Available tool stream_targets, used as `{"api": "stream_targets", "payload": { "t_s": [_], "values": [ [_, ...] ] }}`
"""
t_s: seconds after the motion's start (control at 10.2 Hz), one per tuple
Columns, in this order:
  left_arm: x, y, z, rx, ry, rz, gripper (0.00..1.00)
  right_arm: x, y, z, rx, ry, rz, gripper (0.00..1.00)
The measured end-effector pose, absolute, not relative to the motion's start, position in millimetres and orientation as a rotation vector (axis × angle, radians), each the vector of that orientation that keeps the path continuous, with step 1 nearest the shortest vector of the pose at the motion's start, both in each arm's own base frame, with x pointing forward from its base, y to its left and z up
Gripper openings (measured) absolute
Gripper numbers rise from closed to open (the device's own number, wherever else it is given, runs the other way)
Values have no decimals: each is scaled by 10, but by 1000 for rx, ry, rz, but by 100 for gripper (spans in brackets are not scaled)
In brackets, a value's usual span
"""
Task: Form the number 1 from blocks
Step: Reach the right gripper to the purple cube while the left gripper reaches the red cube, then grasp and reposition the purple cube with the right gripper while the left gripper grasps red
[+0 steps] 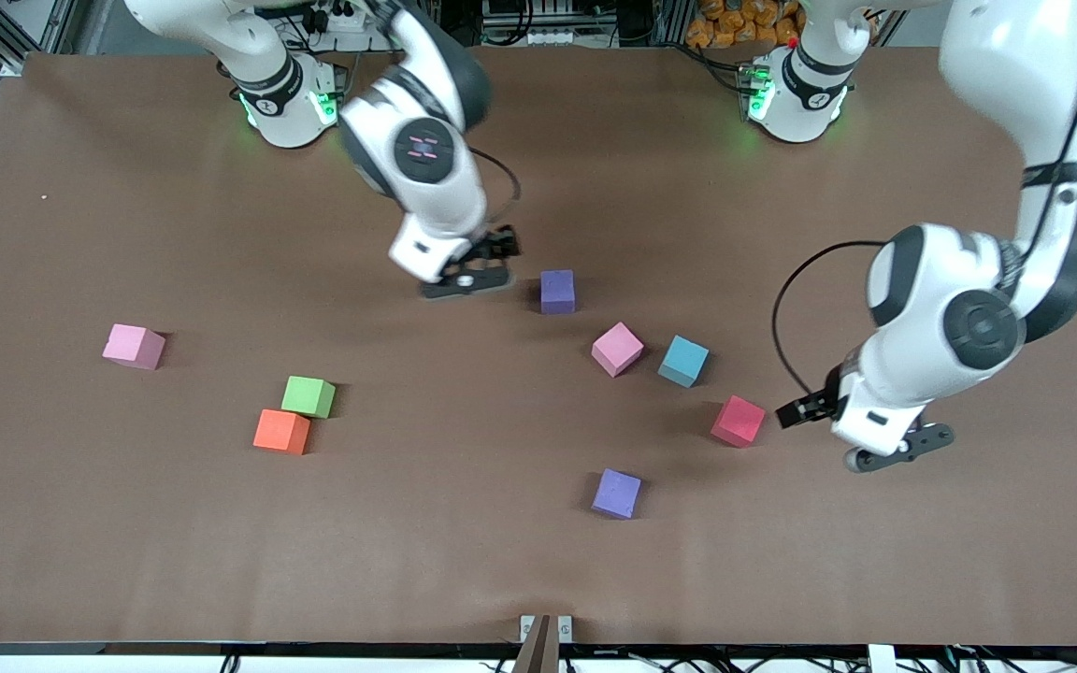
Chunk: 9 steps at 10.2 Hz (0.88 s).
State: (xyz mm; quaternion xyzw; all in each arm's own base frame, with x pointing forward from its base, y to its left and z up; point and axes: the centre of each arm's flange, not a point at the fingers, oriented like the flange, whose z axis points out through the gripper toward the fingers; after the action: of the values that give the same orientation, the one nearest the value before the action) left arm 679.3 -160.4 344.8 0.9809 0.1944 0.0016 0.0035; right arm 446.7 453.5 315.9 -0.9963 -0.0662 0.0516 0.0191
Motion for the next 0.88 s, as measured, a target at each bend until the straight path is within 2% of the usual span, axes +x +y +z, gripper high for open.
{"api": "stream_targets", "payload": {
  "t_s": [0.2, 0.49, 0.68, 0.88],
  "values": [
    [6793, -1901, 3063, 3050, 861, 11, 100, 4288, 4823, 2733, -3086, -105, 156, 100],
    [6714, -2244, 2586, 2962, 1190, 10, 100, 4124, 5104, 2507, -3069, -15, 141, 100],
    [6685, -2241, 2429, 2901, 1376, -6, 100, 4048, 5293, 2394, -3073, -4, 138, 100],
    [6689, -2198, 2342, 2857, 1465, 0, 100, 4053, 5391, 2270, -3090, -29, 72, 100]
  ]
}}
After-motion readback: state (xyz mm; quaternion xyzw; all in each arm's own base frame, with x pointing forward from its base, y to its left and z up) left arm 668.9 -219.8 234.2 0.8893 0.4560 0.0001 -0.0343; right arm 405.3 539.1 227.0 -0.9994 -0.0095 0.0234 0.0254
